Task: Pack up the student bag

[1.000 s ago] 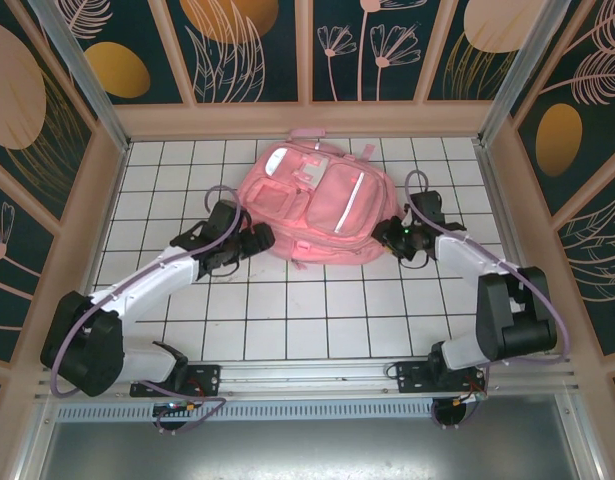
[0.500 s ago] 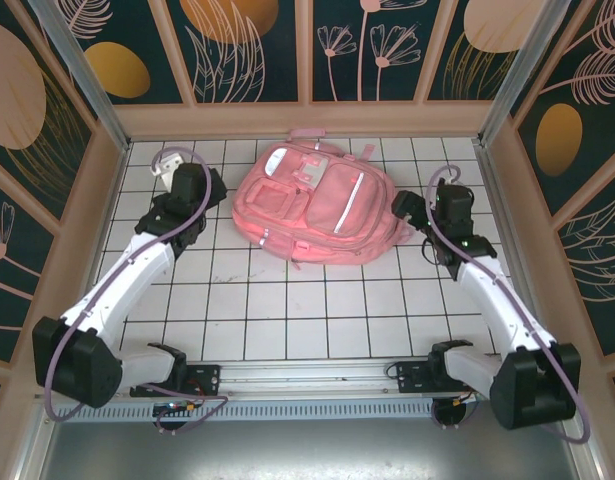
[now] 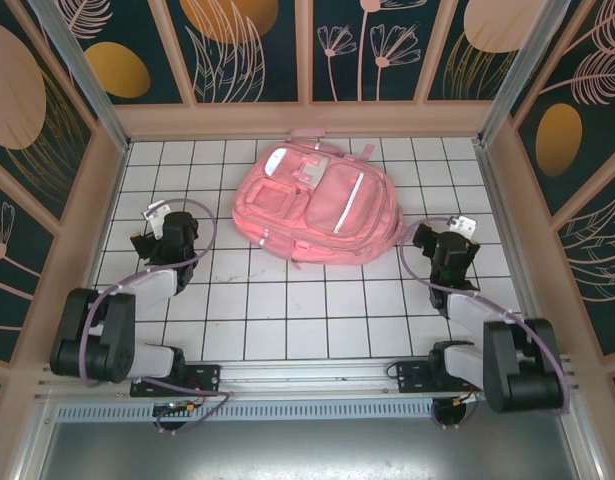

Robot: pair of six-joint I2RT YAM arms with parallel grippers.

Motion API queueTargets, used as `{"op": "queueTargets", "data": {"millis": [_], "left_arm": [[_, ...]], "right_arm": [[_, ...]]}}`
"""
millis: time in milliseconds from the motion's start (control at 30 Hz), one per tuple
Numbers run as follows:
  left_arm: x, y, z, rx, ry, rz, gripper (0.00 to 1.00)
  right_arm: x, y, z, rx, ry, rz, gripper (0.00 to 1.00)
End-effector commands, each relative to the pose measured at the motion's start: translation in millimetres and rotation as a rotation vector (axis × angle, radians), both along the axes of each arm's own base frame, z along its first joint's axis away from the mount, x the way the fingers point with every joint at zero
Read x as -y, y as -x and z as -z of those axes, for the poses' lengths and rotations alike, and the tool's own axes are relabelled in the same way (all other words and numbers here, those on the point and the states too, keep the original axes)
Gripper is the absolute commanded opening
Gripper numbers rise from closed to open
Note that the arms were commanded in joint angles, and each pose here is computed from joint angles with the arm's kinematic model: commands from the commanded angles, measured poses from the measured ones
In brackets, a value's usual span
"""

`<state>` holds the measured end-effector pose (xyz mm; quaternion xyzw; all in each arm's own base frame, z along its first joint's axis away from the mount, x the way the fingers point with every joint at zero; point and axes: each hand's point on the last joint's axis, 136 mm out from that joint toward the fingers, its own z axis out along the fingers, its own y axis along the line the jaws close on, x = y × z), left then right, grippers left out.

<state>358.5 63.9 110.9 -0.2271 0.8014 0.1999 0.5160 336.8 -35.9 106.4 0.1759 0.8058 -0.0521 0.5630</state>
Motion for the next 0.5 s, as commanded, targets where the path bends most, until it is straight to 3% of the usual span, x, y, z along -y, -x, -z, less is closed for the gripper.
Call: {"op": "queueTargets", "data": {"millis": [0,100,200,367,467], "left_arm": [[3.3,-21.1,-20.5,0.166,-0.025,0.061,0.99],[8.2,-28.8,-32.4,0.248,-0.038,0.12,0.99],[15.4,-34.4,-24.5,0.234,-0.013,0.198,0.99],[25.7,-16.8,-31.5,0.33,-0.004,0.294,0.99],[31.4,-12.5,-26.9,0.35,0.002,0.35,0.99]], "right_arm": [[6.7,-18.0,-36.7,0.207,0.024,0.012,0.99],[3.1,-33.3,-31.7,0.19,0.053,-0.027,0.99],[1.4,-35.9,-30.5,0.223,0.058,-0.075,0.99],[-10.8,-33.0,-22.3,0.247,0.042,-0.184,0.99],[-8.0,-34.2,-16.8,0.236,0.036,-0.171,0.99]]}}
